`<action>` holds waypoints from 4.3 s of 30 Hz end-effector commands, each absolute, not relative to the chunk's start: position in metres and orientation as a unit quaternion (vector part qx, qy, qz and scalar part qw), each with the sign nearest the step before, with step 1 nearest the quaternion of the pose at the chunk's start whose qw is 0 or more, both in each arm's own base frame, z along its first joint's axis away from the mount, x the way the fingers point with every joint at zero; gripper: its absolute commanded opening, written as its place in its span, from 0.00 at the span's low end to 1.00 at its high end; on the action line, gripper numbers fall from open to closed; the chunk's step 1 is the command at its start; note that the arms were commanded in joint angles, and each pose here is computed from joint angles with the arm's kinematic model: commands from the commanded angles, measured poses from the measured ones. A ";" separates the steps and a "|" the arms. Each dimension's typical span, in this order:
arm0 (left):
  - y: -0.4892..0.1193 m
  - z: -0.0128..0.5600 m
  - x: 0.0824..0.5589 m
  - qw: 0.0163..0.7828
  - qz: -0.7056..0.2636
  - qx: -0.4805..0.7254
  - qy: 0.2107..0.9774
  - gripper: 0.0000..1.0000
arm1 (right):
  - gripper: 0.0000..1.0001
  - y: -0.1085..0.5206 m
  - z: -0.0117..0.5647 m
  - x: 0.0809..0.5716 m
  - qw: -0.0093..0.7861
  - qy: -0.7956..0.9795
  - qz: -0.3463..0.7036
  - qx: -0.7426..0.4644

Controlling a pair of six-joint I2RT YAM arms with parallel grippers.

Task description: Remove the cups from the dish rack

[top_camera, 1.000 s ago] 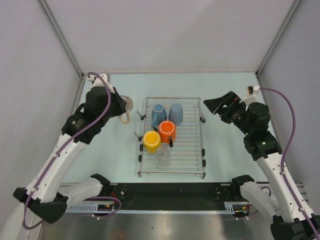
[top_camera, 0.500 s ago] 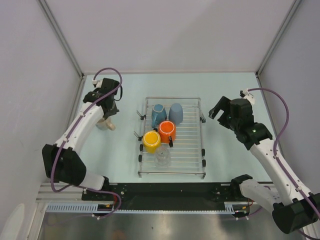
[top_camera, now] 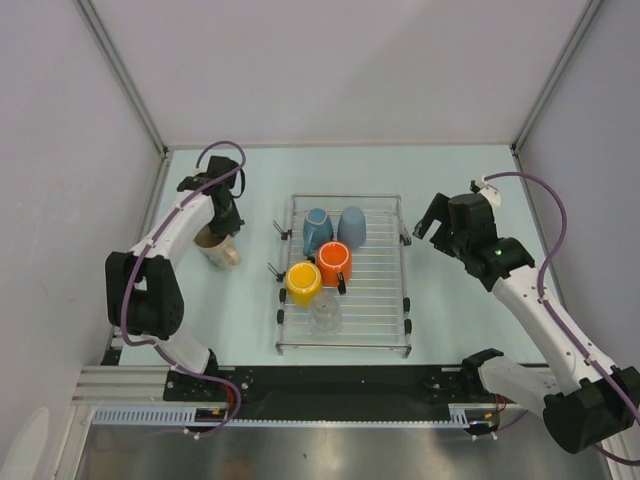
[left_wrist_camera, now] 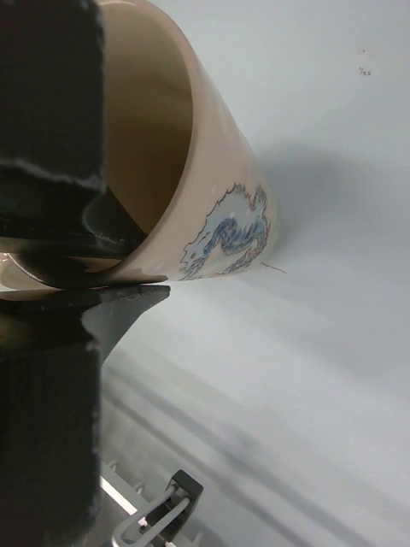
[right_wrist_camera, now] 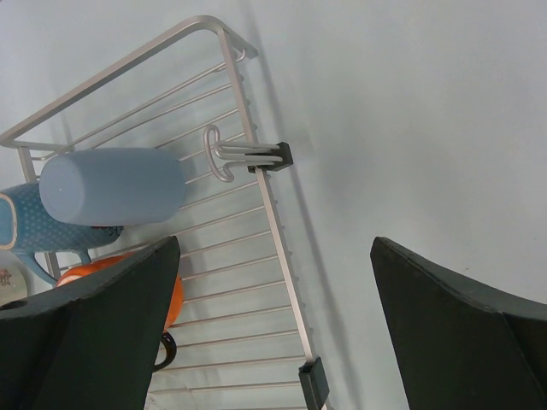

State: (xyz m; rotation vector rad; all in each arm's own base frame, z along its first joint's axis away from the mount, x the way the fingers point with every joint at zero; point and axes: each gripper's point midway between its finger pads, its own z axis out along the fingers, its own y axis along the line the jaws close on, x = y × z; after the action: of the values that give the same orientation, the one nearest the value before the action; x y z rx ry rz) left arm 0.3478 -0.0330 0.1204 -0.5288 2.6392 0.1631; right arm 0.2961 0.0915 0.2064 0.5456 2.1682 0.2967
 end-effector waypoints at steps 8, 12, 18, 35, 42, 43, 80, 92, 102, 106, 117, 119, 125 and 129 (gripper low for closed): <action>-0.011 0.110 0.355 0.241 0.058 -0.212 0.945 0.00 | 1.00 0.096 0.207 0.303 0.436 0.866 0.118 0.214; -0.008 0.107 0.352 0.241 0.063 -0.215 0.944 0.00 | 1.00 0.098 0.204 0.304 0.434 0.868 0.118 0.212; -0.011 0.131 0.354 0.274 0.043 -0.226 0.934 0.20 | 1.00 0.098 0.204 0.304 0.434 0.869 0.115 0.207; -0.026 0.230 0.359 0.395 -0.009 -0.229 0.890 0.75 | 1.00 0.115 0.222 0.301 0.466 0.866 0.094 0.158; -0.069 0.267 0.346 0.449 -0.021 -0.165 0.878 0.75 | 1.00 0.136 0.240 0.304 0.524 0.836 0.106 0.124; -0.076 0.265 0.343 0.450 -0.023 -0.159 0.878 0.76 | 1.00 0.144 0.246 0.307 0.523 0.839 0.112 0.103; -0.129 0.208 0.279 0.439 -0.089 -0.116 0.887 0.99 | 1.00 0.274 0.178 0.397 0.439 0.894 0.089 -0.010; -0.130 0.201 0.278 0.431 -0.089 -0.114 0.890 0.99 | 1.00 0.281 0.137 0.412 0.403 0.913 0.061 -0.014; -0.135 0.197 0.278 0.425 -0.095 -0.112 0.893 0.99 | 0.46 0.264 0.139 0.403 0.413 0.910 0.044 0.002; -0.136 0.197 0.277 0.427 -0.097 -0.111 0.892 0.98 | 0.04 0.258 0.141 0.399 0.414 0.909 0.038 0.007; -0.134 0.217 0.286 0.455 -0.086 -0.102 0.881 0.95 | 0.00 0.237 0.227 0.385 0.479 0.874 0.071 0.042; -0.137 0.225 0.289 0.460 -0.092 -0.098 0.878 0.95 | 0.00 0.235 0.247 0.379 0.492 0.865 0.091 0.046; -0.161 0.238 0.290 0.463 -0.156 -0.075 0.869 0.94 | 0.00 0.243 0.283 0.348 0.513 0.832 0.209 0.045; -0.198 0.260 0.280 0.482 -0.283 -0.038 0.828 0.94 | 0.00 0.256 0.312 0.316 0.510 0.777 0.368 0.036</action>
State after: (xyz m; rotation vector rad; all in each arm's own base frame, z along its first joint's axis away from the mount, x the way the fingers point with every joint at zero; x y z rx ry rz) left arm 0.2865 -0.1586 0.2184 -0.2035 2.1802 -0.3679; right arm 0.3384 0.2332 0.2870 0.1049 1.9808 0.5270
